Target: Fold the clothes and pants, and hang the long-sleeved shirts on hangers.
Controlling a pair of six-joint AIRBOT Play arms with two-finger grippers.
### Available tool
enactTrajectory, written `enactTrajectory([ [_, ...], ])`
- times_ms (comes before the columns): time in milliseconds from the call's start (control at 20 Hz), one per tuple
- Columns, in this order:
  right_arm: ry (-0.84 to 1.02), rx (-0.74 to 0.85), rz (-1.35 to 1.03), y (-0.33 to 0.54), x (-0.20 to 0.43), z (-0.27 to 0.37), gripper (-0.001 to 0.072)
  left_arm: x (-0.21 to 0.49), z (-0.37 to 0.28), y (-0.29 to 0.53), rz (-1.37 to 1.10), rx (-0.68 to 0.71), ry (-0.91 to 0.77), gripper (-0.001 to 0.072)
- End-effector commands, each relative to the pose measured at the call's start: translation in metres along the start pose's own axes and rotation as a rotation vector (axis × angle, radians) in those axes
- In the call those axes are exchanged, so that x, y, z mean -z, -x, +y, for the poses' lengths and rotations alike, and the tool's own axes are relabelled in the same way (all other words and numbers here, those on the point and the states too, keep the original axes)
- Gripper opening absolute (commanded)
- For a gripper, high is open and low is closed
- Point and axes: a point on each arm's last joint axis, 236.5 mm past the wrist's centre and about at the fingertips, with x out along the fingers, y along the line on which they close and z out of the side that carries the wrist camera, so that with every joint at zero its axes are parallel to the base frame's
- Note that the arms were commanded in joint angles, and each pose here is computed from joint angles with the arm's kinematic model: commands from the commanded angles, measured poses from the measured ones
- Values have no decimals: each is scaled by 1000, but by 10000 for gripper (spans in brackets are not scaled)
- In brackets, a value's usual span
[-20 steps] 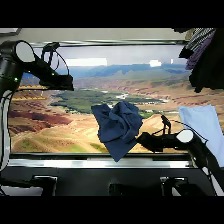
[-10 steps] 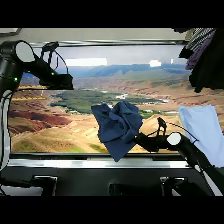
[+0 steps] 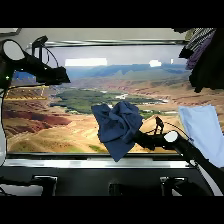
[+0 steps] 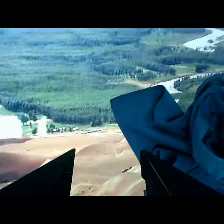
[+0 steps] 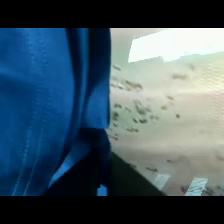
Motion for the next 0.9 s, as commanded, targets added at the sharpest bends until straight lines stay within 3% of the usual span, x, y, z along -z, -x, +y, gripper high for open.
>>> enactTrajectory([
  [0,33,-13,57,-3,12,2,31,-7,4,-7,-20,152,41,469],
  [250,54,-25,171,3,40,5,31,31,21,-69,60,228,39,478],
  [300,63,-34,173,7,42,8,31,41,20,-84,74,260,50,561],
  [350,75,-46,167,11,43,12,31,50,18,-97,90,293,63,569],
  [700,145,-107,119,33,44,34,31,94,-2,-165,214,480,135,568],
  [850,159,-121,107,38,44,38,31,108,-9,-185,259,487,134,568],
])
